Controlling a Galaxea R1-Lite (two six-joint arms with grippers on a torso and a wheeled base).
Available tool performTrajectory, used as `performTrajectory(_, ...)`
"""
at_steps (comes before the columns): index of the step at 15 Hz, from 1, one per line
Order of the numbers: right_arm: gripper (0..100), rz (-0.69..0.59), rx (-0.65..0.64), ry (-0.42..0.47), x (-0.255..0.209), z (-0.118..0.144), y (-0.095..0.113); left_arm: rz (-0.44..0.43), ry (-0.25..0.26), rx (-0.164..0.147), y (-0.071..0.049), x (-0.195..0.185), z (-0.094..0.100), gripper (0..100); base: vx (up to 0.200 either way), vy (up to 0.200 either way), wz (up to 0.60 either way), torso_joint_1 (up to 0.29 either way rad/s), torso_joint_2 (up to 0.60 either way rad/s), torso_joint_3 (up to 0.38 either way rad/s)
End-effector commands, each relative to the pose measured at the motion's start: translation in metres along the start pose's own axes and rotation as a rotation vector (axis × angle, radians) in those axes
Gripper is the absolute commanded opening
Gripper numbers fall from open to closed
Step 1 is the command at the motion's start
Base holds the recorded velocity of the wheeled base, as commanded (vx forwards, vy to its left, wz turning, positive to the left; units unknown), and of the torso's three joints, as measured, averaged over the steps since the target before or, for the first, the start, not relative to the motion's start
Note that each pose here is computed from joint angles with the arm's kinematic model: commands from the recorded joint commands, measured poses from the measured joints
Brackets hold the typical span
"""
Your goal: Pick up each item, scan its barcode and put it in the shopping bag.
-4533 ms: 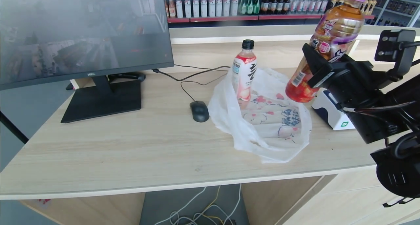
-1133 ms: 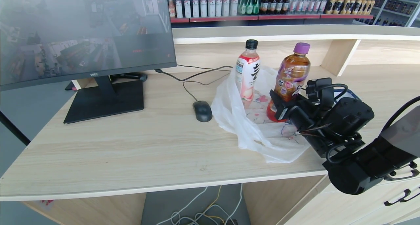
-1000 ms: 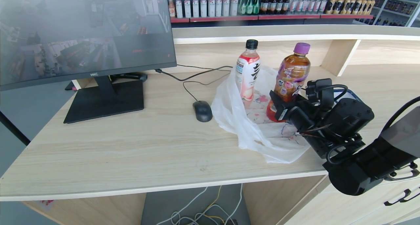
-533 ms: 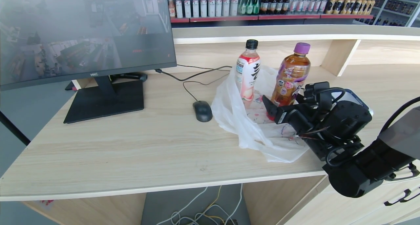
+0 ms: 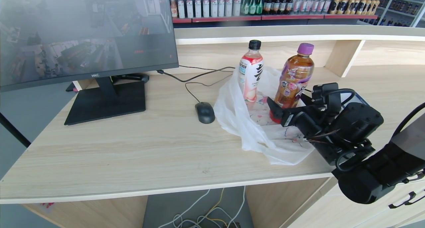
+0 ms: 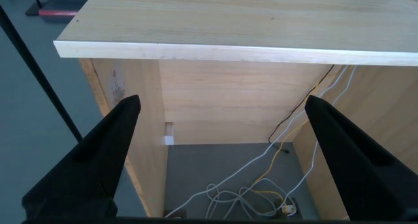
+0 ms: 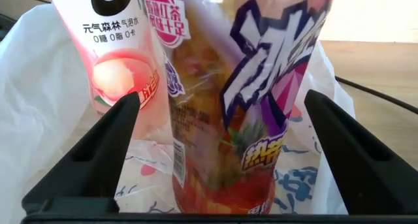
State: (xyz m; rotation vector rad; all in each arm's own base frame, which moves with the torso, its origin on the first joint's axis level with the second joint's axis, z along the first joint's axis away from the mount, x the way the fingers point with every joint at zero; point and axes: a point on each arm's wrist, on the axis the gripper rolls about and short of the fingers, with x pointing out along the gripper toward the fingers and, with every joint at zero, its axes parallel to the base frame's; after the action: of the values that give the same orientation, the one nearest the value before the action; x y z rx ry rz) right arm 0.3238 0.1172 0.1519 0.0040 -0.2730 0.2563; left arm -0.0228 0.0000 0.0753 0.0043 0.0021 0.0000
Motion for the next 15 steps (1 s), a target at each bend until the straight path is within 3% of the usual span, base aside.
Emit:
performTrajectory(1, 100, 0.001, 0.001, -0.014, -0.008, 0.011, -0.001, 0.000, -0.001, 0.000, 0.000, 0.000, 0.000, 100, 0.000, 0.000, 0.00, 0.000, 0.00, 0.000)
performTrajectory(8, 100, 0.008, -0.004, -0.028, -0.106, 0.064, -0.010, 0.000, -0.001, 0.000, 0.000, 0.000, 0.000, 100, 0.000, 0.000, 0.00, 0.000, 0.00, 0.000)
performTrajectory(14, 100, 0.006, -0.024, 0.009, -0.184, 0.069, -0.019, 0.000, -0.001, 0.003, 0.000, 0.000, 0.000, 100, 0.000, 0.000, 0.00, 0.000, 0.00, 0.000)
performTrajectory(15, 100, 0.006, -0.021, -0.019, -0.196, 0.074, -0.020, 0.000, -0.001, 0.002, 0.000, 0.000, 0.000, 100, 0.000, 0.000, 0.00, 0.000, 0.00, 0.000)
